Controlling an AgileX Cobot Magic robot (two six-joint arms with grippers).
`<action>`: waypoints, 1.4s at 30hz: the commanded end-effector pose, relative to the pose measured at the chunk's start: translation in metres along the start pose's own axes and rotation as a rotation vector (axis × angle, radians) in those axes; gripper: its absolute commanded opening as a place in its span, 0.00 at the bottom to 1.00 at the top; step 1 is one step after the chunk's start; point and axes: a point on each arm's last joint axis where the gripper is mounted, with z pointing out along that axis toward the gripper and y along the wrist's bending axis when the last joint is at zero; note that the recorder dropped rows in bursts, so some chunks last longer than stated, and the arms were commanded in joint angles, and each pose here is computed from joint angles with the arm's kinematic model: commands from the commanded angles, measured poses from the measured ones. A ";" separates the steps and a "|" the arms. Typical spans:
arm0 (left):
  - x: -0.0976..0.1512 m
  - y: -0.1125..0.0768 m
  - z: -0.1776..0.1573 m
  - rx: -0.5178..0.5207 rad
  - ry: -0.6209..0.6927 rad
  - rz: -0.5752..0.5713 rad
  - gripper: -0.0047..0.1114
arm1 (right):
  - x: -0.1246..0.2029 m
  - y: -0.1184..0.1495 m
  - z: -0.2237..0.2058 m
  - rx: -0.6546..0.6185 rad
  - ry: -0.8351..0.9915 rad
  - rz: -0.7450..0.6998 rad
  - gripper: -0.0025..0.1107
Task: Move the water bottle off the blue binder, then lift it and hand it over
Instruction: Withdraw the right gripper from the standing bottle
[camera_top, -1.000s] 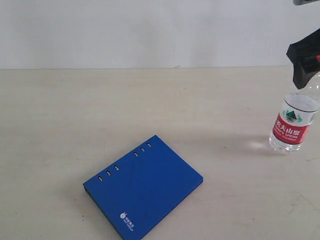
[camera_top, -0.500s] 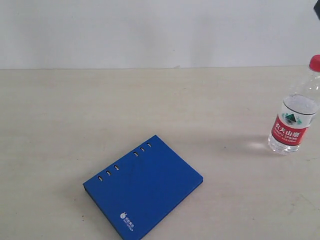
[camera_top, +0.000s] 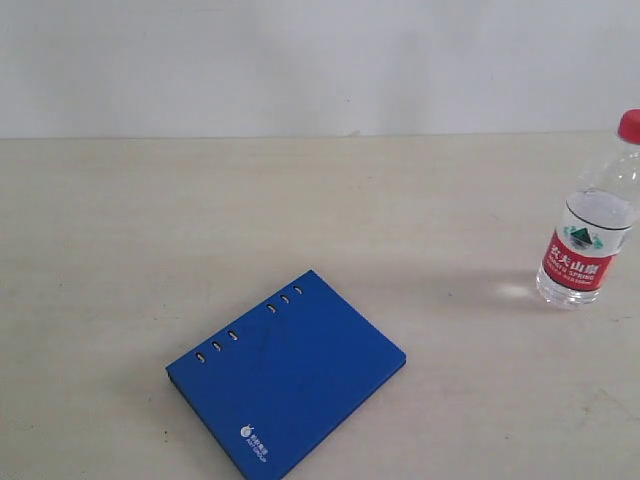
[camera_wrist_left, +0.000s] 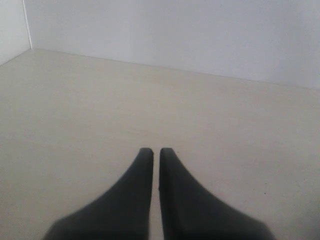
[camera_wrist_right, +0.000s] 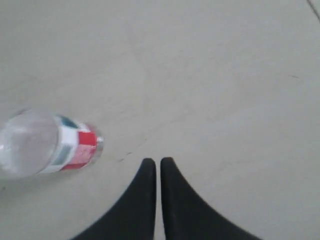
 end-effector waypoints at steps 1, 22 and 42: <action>0.000 0.000 0.000 0.007 -0.011 0.002 0.08 | 0.020 -0.042 0.026 0.058 -0.100 0.213 0.02; 0.000 0.000 0.000 0.007 -0.011 0.002 0.08 | 0.033 -0.040 0.203 -0.409 0.199 0.333 0.02; 0.000 0.000 0.000 0.007 -0.011 0.002 0.08 | 0.031 0.026 0.232 -0.446 0.217 0.335 0.02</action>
